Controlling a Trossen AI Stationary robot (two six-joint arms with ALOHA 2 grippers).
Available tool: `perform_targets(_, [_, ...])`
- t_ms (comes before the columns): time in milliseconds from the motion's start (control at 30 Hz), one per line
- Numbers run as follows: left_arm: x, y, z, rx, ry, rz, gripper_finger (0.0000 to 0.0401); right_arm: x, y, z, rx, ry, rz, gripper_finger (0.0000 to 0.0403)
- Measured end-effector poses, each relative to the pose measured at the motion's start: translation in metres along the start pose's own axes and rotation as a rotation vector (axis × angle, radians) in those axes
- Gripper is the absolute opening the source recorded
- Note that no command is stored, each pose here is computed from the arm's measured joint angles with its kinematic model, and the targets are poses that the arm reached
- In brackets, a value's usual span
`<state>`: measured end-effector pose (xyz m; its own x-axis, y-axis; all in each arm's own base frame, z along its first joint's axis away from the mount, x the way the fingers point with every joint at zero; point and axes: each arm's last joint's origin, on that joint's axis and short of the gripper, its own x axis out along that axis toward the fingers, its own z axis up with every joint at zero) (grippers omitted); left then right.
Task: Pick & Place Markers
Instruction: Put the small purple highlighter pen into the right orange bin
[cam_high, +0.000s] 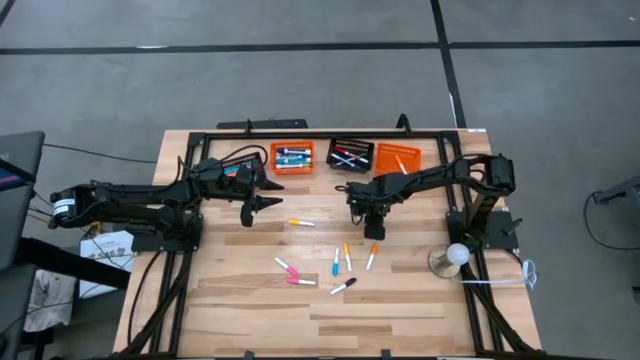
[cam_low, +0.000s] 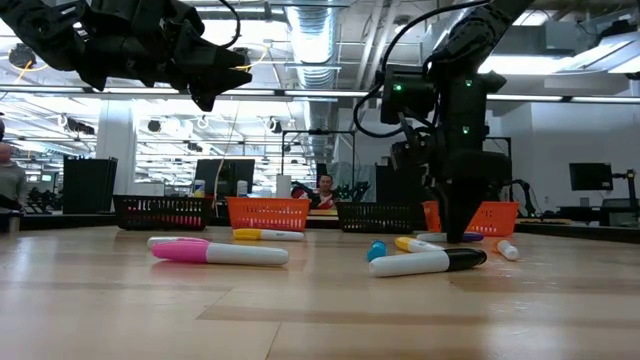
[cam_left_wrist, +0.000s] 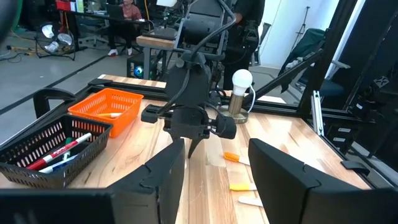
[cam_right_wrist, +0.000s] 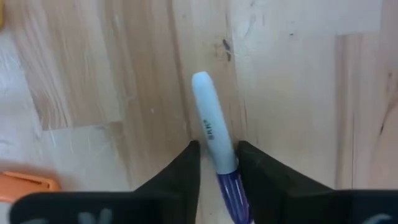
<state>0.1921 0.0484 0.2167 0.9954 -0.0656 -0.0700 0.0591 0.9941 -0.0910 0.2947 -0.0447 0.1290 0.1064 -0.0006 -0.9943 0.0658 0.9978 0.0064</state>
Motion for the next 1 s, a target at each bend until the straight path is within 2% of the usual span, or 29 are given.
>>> perform_targets(200, [0.000, 0.000, 0.000, 0.000, 0.000, 0.000, 0.0177, 0.000, 0.000, 0.001, 0.061, -0.007, 0.000, 0.0052])
perform_targets(367, [0.000, 0.000, 0.000, 0.000, 0.000, 0.000, 0.0177, -0.001, -0.001, 0.002, 0.082, -0.007, 0.003, 0.0029])
perform_targets(600, [0.000, 0.000, 0.000, 0.000, 0.000, 0.000, 0.0177, -0.010, -0.003, 0.014, 0.094, -0.034, 0.004, 0.0043])
perform_targets(767, [0.000, 0.000, 0.000, 0.000, 0.000, 0.000, 0.0177, -0.021, -0.010, 0.018, 0.113, -0.014, 0.010, 0.0036])
perform_targets(1000, [0.000, 0.000, 0.000, 0.000, 0.000, 0.000, 0.0177, -0.041, -0.022, 0.024, 0.130, 0.013, 0.085, 0.0043])
